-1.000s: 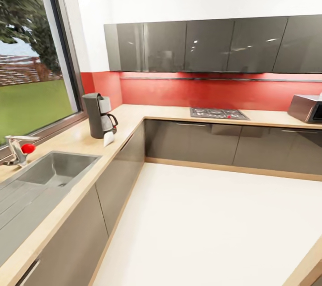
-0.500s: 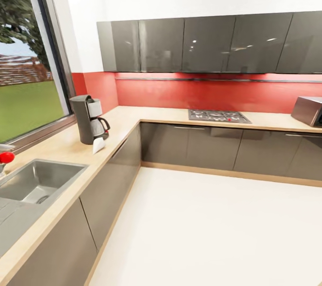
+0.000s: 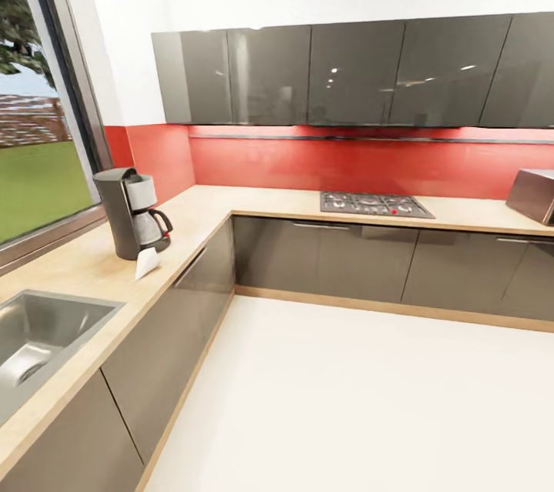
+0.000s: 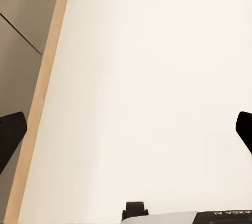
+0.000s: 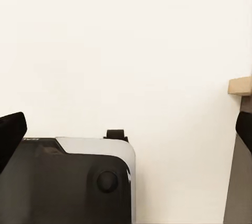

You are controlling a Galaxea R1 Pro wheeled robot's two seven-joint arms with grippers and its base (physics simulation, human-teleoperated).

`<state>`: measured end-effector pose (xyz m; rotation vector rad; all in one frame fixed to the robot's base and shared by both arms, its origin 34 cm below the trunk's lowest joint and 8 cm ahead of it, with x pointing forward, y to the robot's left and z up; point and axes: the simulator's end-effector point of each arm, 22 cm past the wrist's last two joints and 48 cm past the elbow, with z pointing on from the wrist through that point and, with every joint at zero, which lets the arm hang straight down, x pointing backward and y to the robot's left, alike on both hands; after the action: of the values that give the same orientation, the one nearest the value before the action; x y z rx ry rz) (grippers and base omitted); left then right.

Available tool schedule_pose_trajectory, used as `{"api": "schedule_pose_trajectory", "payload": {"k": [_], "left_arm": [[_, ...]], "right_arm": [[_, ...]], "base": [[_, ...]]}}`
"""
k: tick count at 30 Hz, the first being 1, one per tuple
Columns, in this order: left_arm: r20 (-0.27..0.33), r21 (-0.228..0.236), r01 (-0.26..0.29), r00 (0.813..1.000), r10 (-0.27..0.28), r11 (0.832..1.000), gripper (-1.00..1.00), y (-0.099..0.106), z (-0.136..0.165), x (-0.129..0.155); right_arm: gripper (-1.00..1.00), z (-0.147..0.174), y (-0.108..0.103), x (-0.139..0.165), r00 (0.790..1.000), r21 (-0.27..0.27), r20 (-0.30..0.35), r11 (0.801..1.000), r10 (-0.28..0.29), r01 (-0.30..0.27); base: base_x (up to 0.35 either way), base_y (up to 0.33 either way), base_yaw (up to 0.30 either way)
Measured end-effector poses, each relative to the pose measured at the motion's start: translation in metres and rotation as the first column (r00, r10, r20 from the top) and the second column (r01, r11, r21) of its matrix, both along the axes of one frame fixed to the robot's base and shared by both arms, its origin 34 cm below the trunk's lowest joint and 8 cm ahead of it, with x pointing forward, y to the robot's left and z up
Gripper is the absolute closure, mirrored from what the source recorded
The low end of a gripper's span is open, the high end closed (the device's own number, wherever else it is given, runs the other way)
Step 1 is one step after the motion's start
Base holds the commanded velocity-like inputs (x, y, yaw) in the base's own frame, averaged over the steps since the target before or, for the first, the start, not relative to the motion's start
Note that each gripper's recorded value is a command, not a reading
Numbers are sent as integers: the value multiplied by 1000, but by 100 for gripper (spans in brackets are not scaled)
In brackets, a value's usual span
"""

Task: Set up a coffee station on the kitchen countertop: keep the coffee maker on the countertop, move the bottle of coffee from the kitchen shelf to the counter next to the coffee maker, place a paper coffee filter on top of the coffee maker, put the saucer next to the coffee maker with the coffee cup on the saucer, and place the electric kettle next to the coffee maker.

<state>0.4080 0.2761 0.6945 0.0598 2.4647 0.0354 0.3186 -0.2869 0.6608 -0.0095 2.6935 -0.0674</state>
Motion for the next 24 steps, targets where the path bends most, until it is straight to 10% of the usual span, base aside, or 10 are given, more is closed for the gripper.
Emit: {"api": "schedule_pose_trajectory", "payload": {"k": [24], "left_arm": [[-17, 0, -1, 1000, 1, 1000, -100, 0, -4, -7]], "right_arm": [[-100, 0, 0, -1, 1000, 0, -1, 1000, 0, 0]], "base": [[331, -101, 78]]}}
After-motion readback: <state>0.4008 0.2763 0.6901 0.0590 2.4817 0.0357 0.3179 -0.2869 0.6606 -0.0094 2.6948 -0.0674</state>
